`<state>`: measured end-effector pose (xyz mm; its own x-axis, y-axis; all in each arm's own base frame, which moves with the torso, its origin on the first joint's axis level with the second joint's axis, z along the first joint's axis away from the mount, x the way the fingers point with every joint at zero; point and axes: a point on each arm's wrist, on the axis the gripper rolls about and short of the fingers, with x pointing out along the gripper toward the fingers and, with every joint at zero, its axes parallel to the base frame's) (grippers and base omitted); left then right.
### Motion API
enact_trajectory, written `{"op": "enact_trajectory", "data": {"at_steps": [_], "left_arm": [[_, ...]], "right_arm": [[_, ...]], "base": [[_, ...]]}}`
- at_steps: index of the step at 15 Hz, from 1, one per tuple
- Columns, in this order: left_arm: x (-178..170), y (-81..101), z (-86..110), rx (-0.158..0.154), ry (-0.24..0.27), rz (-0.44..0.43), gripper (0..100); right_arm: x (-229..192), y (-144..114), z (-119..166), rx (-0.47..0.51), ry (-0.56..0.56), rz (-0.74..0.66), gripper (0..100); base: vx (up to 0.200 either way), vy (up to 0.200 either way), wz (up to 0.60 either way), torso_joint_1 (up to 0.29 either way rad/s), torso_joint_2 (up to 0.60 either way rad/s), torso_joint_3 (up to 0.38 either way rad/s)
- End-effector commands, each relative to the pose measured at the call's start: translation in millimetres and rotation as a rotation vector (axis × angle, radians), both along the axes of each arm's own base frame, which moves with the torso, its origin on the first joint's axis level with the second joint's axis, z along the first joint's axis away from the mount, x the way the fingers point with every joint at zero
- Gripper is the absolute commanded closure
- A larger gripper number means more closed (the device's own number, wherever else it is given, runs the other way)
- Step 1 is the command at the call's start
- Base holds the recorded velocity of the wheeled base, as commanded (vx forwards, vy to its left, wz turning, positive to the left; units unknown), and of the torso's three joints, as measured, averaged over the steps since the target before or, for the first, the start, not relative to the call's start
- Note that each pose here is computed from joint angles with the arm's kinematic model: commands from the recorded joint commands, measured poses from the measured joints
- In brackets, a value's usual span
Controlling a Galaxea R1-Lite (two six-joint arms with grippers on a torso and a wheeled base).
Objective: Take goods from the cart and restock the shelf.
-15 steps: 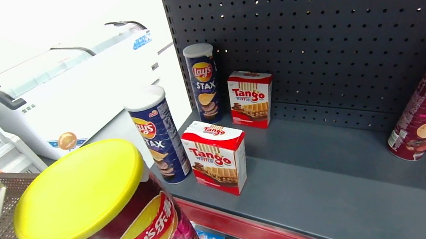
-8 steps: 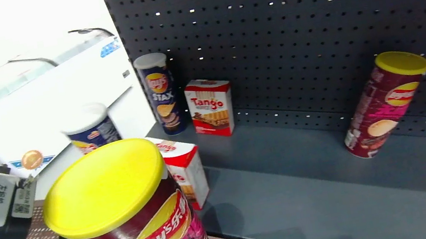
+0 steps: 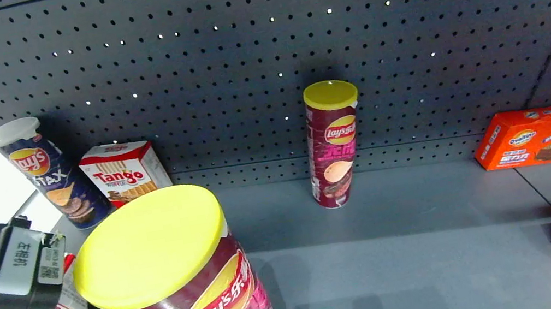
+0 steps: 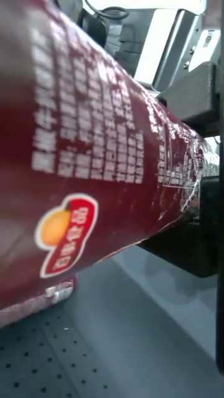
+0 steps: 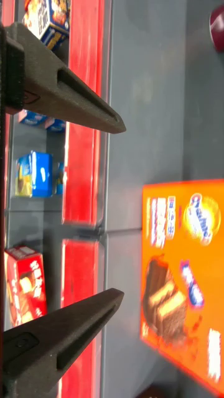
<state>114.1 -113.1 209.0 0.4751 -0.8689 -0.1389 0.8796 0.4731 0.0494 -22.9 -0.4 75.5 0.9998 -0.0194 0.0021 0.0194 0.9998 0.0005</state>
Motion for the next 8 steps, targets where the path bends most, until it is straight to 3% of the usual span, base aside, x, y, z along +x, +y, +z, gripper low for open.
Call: {"op": "enact_trajectory", "data": {"at_steps": [1,8], "left_arm": [[-0.1,0.8,-0.2,-0.001,0.001,0.004,100],[-0.1,1.5,-2.6,0.006,0.009,0.007,100]], "right_arm": [[0.1,0.0,0.1,0.0,0.001,0.001,0],[0.1,0.0,0.1,-0.002,0.001,0.001,0]], "base": [[0.0,0.0,0.0,0.0,0.0,0.0],[0.0,0.0,0.0,0.0,0.0,0.0]]}}
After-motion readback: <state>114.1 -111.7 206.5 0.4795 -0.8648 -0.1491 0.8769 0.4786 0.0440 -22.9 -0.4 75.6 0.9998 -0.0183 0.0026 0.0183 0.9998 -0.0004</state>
